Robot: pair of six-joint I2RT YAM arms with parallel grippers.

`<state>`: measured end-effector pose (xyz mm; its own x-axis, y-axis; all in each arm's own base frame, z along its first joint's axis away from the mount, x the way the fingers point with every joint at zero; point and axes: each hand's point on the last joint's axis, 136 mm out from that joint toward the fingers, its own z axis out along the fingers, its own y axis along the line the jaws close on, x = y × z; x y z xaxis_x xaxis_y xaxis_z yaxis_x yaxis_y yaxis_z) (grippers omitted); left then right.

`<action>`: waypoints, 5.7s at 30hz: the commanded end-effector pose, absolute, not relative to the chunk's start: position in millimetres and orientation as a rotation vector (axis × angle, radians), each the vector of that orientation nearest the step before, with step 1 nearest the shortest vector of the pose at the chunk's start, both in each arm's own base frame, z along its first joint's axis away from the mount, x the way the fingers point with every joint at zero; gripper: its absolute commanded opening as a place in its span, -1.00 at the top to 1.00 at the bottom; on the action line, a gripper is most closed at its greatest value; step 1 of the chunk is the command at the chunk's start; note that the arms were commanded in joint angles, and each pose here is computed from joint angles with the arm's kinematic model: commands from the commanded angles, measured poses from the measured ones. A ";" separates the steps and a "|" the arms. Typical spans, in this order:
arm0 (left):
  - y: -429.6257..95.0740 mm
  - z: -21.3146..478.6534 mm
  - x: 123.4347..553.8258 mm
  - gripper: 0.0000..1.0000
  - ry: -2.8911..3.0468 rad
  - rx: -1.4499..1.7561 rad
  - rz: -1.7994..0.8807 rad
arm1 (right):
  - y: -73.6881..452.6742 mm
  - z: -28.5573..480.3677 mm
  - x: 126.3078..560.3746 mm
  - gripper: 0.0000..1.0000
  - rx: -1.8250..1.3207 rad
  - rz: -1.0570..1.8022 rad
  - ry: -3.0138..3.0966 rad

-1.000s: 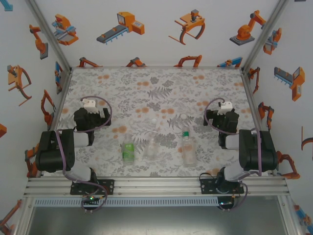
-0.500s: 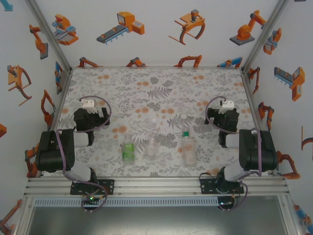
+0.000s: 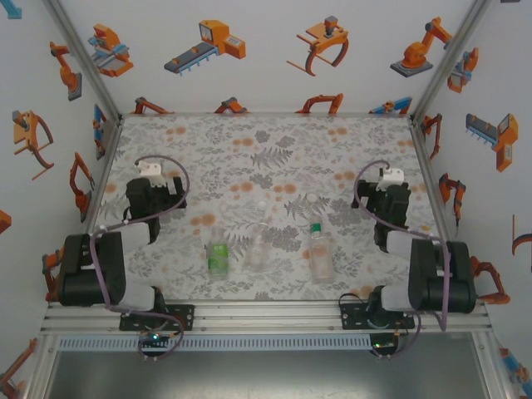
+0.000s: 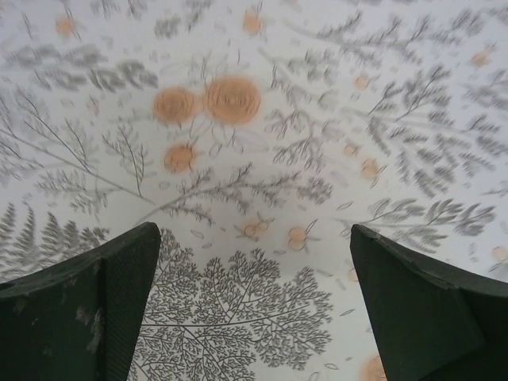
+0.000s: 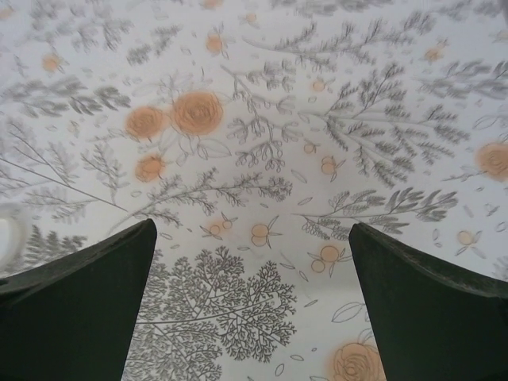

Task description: Screw on the bottle caps

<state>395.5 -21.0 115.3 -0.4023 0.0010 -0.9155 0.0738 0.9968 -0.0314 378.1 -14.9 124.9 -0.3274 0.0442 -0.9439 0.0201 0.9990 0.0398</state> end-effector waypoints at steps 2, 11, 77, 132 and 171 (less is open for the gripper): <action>-19.4 143.4 388.4 -0.94 2.019 0.021 0.026 | -12.6 163.0 375.1 -0.88 0.123 0.099 1.912; -17.4 196.3 365.1 -0.94 2.126 -0.159 -0.057 | 32.8 193.8 341.7 -0.65 0.197 0.312 2.183; -48.5 235.2 346.2 -0.94 2.153 0.022 -0.361 | 169.6 39.6 237.0 -0.01 -0.160 -0.037 2.936; -344.1 412.5 146.0 -0.85 1.093 1.296 -1.431 | 276.3 477.7 156.1 0.30 -0.798 1.352 0.934; -347.2 391.4 149.7 0.10 1.199 1.348 -1.295 | 248.2 466.9 176.9 -0.78 -0.605 1.122 1.035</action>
<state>146.4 -357.3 377.8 -0.1132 0.0741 -0.9908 0.9672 -0.2199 -0.1269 171.6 265.6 462.7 -0.0041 0.4378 -0.8991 -0.9668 0.2278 0.1154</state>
